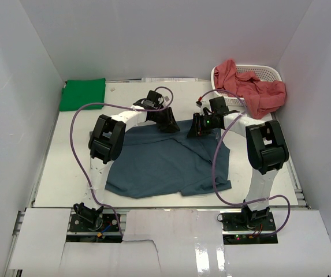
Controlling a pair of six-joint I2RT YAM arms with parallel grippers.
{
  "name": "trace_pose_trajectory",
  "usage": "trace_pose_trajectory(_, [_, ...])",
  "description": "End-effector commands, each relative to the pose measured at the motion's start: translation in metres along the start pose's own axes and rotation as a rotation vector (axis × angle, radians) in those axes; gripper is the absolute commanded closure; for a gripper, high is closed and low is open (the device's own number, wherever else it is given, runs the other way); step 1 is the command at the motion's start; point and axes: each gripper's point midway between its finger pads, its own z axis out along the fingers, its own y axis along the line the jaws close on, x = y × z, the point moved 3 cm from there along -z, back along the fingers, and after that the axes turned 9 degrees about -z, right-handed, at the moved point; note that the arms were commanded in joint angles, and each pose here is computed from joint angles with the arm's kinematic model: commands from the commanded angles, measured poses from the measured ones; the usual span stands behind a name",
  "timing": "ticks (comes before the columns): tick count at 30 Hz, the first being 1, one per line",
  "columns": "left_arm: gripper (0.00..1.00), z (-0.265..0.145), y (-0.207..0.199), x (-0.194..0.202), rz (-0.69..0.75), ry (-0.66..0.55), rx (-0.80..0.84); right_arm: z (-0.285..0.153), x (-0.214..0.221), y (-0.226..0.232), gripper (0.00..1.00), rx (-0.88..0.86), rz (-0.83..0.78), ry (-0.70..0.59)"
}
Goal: Fold and stack the t-shirts
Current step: Fold the flattened tshirt in 1/3 of the way
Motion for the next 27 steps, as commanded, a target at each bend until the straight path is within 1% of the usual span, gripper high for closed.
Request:
trace_pose_trajectory(1, [0.55, 0.007, -0.004, 0.009, 0.031, 0.021, -0.009, -0.017, -0.018, 0.024, 0.69, -0.041, -0.035, -0.04])
trace_pose_trajectory(3, [0.55, 0.007, -0.004, 0.01, 0.032, 0.023, -0.012, -0.018, -0.013, 0.027, 0.69, -0.05, -0.02, -0.025])
trace_pose_trajectory(7, [0.55, 0.009, -0.001, 0.012, 0.028, 0.029, -0.021, -0.017, 0.0, 0.027, 0.83, -0.063, 0.005, 0.007])
trace_pose_trajectory(9, [0.55, 0.009, -0.002, 0.013, 0.029, 0.029, -0.022, -0.017, 0.006, 0.03, 0.83, -0.073, 0.01, 0.017])
trace_pose_trajectory(11, [0.55, 0.009, -0.001, 0.014, 0.029, 0.032, -0.025, -0.018, 0.008, 0.033, 0.89, -0.086, 0.01, 0.018])
trace_pose_trajectory(13, [0.55, 0.008, -0.001, 0.013, 0.029, 0.03, -0.027, -0.019, 0.013, 0.036, 0.92, -0.094, 0.019, 0.022])
trace_pose_trajectory(23, [0.55, 0.01, 0.004, 0.015, 0.024, 0.03, -0.046, -0.025, 0.038, 0.068, 0.92, -0.215, 0.038, 0.055])
trace_pose_trajectory(27, [0.55, 0.011, 0.006, 0.015, 0.019, 0.032, -0.048, -0.024, 0.046, 0.079, 0.88, -0.282, 0.069, 0.057])
